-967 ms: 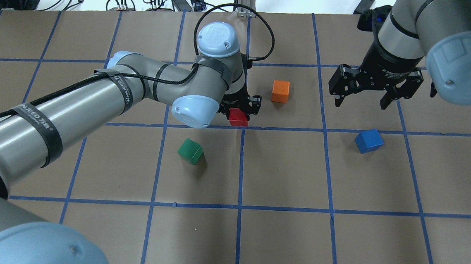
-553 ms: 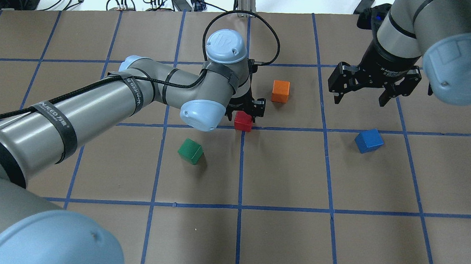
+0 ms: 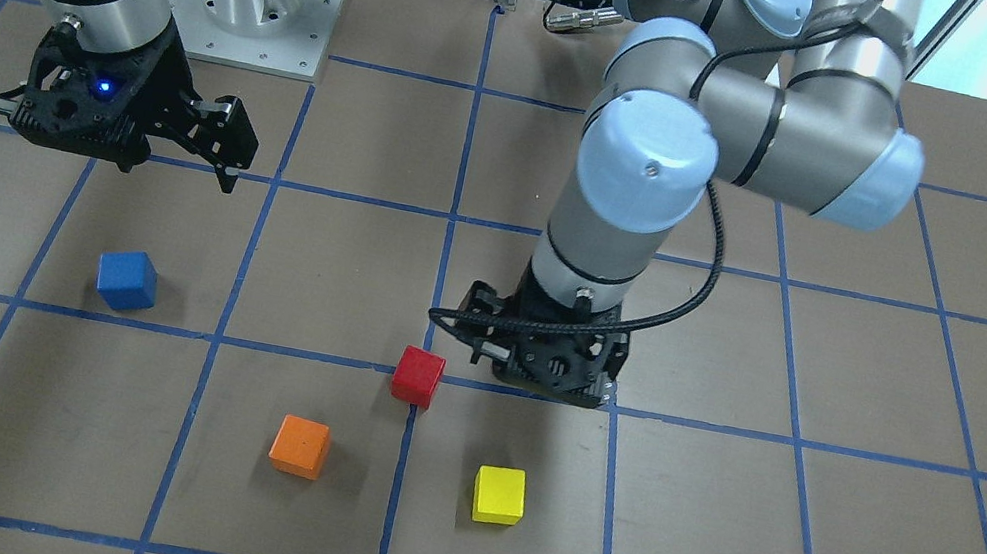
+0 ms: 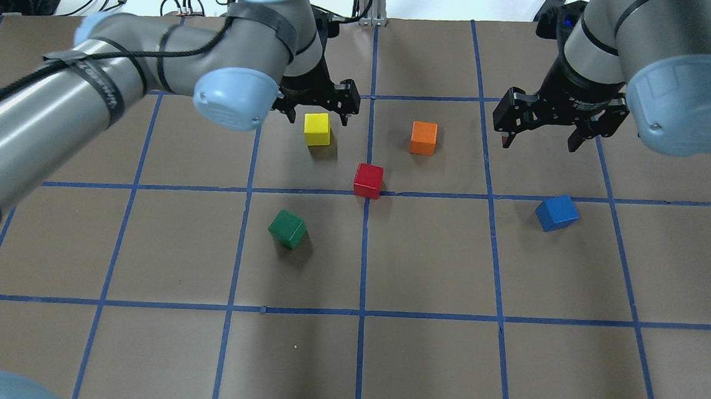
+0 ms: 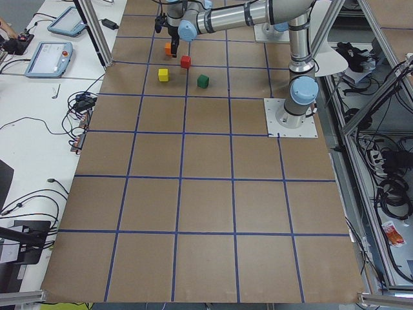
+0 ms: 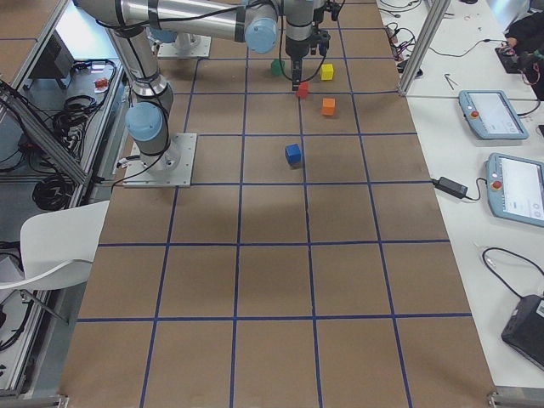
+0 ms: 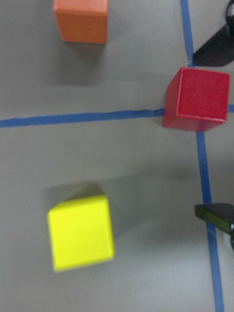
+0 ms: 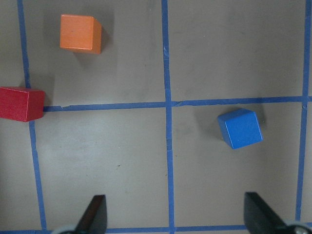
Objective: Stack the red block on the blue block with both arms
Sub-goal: 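Release the red cube on the table and raise the left gripper, then reach the right gripper down over the red cube and grasp it, then lift the red cube with the right gripper and carry it over the blue cube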
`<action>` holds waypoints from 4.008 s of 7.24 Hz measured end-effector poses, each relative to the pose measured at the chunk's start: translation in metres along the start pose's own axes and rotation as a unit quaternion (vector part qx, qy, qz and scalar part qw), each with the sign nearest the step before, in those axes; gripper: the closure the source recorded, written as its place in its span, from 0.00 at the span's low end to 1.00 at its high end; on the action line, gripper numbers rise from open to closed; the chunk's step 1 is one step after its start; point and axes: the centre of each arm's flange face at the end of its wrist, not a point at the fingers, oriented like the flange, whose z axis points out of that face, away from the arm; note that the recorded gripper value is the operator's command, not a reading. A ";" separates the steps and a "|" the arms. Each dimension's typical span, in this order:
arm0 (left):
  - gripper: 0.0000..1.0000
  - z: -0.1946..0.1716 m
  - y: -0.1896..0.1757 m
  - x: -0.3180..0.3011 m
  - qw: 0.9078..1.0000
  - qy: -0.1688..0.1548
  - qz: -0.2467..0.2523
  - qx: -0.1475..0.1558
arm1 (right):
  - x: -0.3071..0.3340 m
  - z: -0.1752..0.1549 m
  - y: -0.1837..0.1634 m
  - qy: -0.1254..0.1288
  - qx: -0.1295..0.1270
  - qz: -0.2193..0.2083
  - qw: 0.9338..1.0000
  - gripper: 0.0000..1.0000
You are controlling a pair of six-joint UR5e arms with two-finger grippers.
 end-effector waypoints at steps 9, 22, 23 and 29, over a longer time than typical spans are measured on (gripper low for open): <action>0.00 -0.156 0.084 -0.084 1.000 -0.020 0.012 -0.009 | -0.187 0.133 -0.050 -0.019 0.033 0.047 0.998 0.00; 0.00 -0.154 0.093 -0.080 1.000 -0.015 -0.001 0.016 | -0.230 0.209 -0.052 -0.039 -0.040 0.089 0.994 1.00; 0.00 -0.154 0.094 -0.079 1.000 -0.014 0.000 0.016 | -0.226 0.193 -0.053 -0.040 -0.038 0.092 0.994 1.00; 0.00 -0.157 0.096 -0.078 1.000 -0.015 0.001 0.022 | -0.065 0.040 -0.107 0.006 -0.095 0.063 0.993 1.00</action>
